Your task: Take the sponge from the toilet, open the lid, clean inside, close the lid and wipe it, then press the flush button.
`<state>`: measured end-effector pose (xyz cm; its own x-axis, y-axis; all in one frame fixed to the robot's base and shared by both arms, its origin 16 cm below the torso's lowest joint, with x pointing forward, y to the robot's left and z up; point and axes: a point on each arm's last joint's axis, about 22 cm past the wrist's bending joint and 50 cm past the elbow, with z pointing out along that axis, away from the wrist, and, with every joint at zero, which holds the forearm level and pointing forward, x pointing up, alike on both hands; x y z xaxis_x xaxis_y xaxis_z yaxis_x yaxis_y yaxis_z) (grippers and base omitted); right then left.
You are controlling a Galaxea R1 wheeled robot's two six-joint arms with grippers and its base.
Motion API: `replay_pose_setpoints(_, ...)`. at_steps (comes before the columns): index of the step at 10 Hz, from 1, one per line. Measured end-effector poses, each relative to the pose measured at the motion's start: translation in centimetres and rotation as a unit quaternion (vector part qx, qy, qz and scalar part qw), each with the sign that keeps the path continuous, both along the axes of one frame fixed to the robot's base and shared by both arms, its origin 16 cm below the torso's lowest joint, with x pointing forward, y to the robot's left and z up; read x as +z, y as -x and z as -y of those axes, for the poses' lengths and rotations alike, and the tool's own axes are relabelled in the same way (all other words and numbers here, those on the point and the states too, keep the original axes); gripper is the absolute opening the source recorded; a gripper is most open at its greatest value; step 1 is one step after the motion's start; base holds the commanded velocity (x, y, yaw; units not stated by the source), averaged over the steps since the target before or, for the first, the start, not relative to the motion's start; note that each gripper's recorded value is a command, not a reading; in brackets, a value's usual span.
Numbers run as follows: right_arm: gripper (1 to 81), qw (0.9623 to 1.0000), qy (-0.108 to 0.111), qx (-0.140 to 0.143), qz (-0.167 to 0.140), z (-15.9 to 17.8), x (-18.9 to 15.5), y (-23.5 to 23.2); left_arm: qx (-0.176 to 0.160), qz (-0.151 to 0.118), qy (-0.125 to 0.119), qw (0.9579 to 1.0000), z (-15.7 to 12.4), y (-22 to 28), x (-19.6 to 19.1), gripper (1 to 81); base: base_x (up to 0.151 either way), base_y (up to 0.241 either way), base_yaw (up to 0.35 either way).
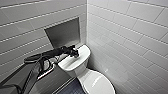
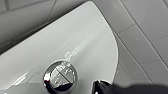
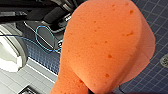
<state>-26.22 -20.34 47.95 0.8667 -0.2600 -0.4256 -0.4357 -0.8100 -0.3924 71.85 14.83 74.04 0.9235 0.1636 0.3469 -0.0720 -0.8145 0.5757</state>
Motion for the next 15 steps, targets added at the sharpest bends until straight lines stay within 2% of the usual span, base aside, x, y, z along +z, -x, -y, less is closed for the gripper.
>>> replay_pose_setpoints(2, 1.0, 1.0, -0.002, -0.001, 0.001, -0.2, 0.0, -0.2, 0.005, 0.02, -0.002, 0.9998, -0.3, -1.9, 2.2, 1.0, 0.0, 0.0, 0.0)
replay_pose_setpoints(7, 1.0, 1.0, -0.004, -0.002, 0.001, -0.5, 0.0, -0.2, 0.037, 0.01, -0.023, 0.999, -2.6, -2.4, 0.5, 1.0, 0.0, 0.0, 0.0)
replay_pose_setpoints(9, 1.0, 1.0, -0.005, -0.003, -0.003, -0.8, 0.1, 0.1, 0.038, 0.018, -0.041, 0.9983, -2.8, -2.8, -0.4, 1.0, 0.0, 0.0, 0.0)
replay_pose_setpoints(15, 1.0, 0.9999, -0.01, -0.006, -0.011, -1.6, 0.5, 0.6, 0.047, 0.023, -0.056, 0.997, -3.8, -2.4, -3.6, 1.0, 0.0, 0.0, 0.0)
